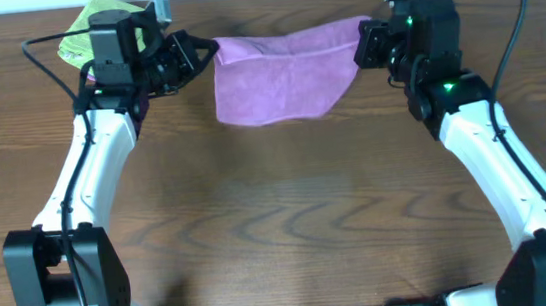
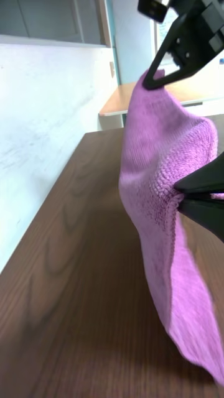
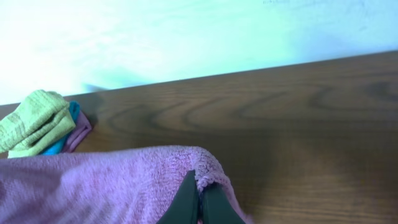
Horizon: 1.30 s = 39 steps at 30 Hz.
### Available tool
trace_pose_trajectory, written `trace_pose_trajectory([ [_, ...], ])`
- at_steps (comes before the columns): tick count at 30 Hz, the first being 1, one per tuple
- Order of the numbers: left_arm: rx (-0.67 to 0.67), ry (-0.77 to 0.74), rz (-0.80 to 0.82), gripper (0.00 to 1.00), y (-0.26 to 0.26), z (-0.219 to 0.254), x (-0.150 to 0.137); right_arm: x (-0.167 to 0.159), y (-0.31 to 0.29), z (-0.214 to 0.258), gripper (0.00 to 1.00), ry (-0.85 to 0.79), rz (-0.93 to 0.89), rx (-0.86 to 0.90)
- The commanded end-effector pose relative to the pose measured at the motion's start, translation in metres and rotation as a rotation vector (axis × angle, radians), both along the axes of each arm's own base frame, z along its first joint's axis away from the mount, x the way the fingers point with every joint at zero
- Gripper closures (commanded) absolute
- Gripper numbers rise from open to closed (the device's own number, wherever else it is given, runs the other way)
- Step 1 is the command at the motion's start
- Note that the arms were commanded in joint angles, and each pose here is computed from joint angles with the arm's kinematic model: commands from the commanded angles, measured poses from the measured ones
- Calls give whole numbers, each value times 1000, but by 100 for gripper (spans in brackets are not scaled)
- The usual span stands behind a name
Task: Fold the cloth
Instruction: 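Lay the cloth flat on the table and open the left gripper, then grasp the cloth's near left corner with the left gripper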
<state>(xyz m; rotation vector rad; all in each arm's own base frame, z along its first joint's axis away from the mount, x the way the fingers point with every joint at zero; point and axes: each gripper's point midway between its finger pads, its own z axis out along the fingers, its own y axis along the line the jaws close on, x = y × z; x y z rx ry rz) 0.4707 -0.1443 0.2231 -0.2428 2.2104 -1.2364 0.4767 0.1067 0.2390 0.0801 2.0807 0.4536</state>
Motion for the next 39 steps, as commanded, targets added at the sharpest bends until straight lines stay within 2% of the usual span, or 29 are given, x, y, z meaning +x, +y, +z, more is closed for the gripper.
trace_pose_trajectory([
  [1, -39, -14, -15, 94, 8, 11, 3, 2, -5, 4, 99, -6, 5, -41],
  [6, -100, 44, -86, 94, 13, 10, -13, -23, 0, -28, 99, 160, 46, -48],
  [14, -94, 188, -200, 94, 5, -16, -53, -59, -4, -43, 99, 292, 83, -114],
  [23, -11, 385, -318, 94, 5, -51, -116, -117, -15, -77, 98, 548, 105, -169],
  [28, 106, 515, -391, 94, -5, -74, -155, -144, -18, -94, 98, 678, 101, -169],
  [33, 138, 578, -504, 94, -31, -96, -191, -169, -19, -112, 98, 754, 115, -172],
  [37, 178, 648, -528, 94, -32, -122, -215, -183, -21, -123, 98, 777, 111, -175],
  [39, 154, 672, -530, 87, -33, -131, -223, -181, -21, -121, 98, 763, 105, -174],
])
